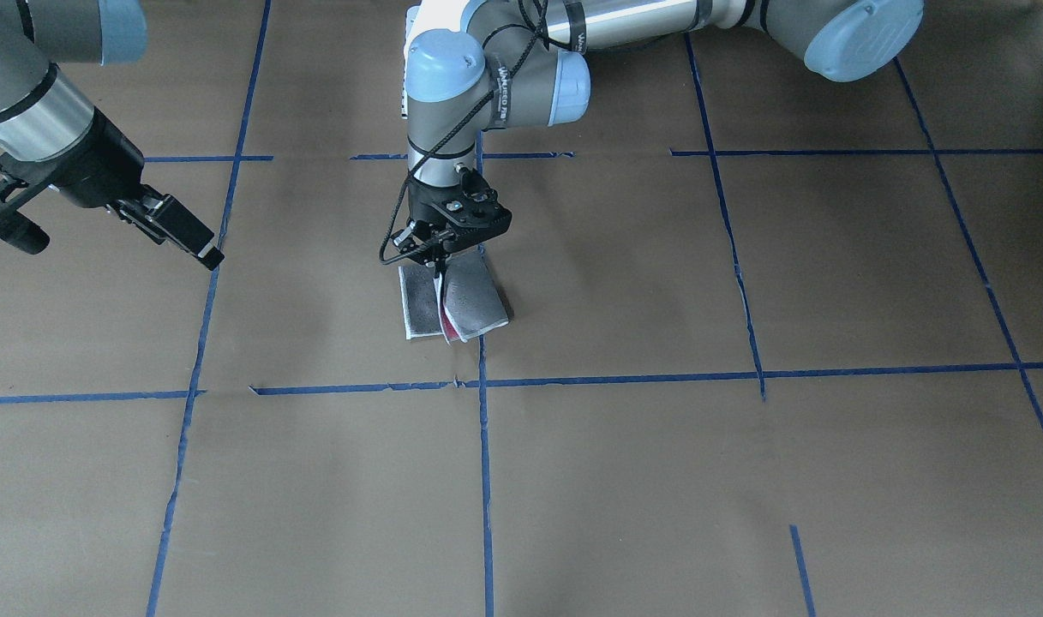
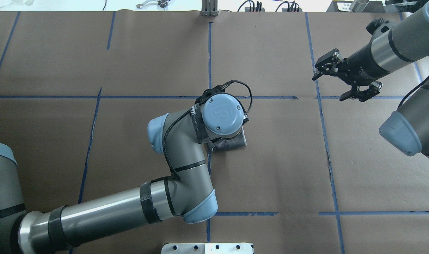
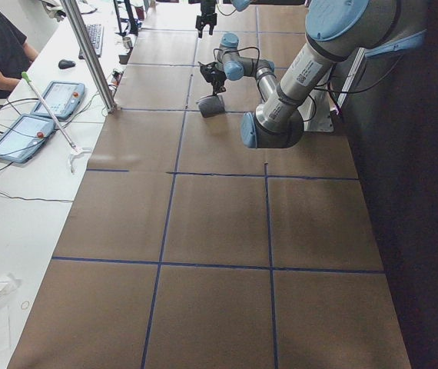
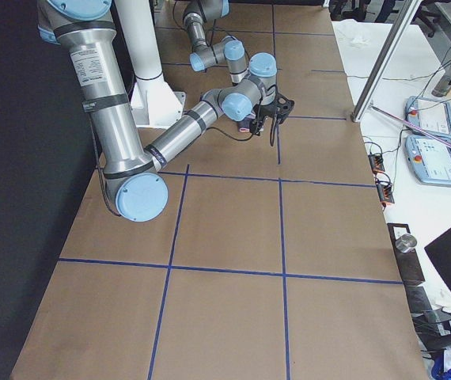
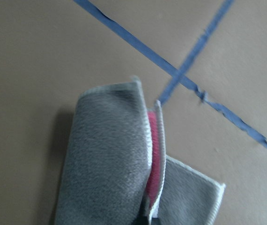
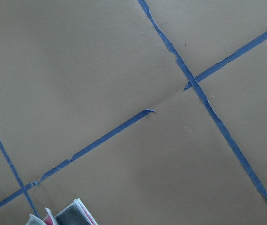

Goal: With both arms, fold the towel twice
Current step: 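Fold the strip end over with the left gripper while the right arm withdraws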

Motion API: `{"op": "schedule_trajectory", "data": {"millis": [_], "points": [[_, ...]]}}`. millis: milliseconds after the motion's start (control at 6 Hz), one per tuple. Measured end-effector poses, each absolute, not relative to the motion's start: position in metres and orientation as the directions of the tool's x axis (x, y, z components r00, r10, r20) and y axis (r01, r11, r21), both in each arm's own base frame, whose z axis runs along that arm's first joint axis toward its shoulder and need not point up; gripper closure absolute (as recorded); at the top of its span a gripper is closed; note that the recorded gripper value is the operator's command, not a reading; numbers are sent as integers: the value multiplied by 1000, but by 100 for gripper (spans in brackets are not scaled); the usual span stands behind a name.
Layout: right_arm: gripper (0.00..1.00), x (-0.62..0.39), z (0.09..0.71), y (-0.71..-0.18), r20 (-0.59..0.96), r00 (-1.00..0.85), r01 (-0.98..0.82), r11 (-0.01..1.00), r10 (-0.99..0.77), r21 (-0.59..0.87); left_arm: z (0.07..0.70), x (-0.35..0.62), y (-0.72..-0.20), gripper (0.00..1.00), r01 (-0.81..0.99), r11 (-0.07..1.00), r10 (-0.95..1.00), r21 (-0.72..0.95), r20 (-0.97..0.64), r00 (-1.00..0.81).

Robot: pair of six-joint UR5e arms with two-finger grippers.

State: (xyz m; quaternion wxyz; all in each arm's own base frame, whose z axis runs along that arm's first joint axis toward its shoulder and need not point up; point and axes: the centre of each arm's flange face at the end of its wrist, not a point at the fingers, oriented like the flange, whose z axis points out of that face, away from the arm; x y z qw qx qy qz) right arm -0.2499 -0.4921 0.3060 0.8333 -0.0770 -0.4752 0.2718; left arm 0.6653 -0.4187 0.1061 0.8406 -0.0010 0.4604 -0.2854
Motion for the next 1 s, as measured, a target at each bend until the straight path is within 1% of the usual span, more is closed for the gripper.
{"op": "schedule_trajectory", "data": {"millis": [167, 333, 500, 667, 833, 1000], "points": [[0, -247, 309, -492, 749, 403, -379, 841, 526, -387, 94, 679, -415, 88, 475, 843, -466, -252, -783, 411], [0, -246, 311, -491, 748, 404, -380, 840, 527, -387, 83, 691, -417, 56, 476, 844, -464, -248, -783, 415], [0, -245, 312, -490, 748, 404, -381, 840, 527, -386, 77, 696, -419, 8, 476, 845, -462, -244, -782, 418], [0, -243, 312, -487, 749, 403, -382, 841, 525, -384, 72, 696, -419, 0, 464, 856, -440, -227, -792, 424], [0, -241, 312, -484, 751, 402, -381, 841, 524, -383, 65, 689, -417, 0, 443, 871, -403, -210, -823, 401], [0, -239, 315, -480, 749, 403, -381, 841, 525, -385, 62, 667, -410, 0, 422, 883, -366, -207, -866, 340]]}}
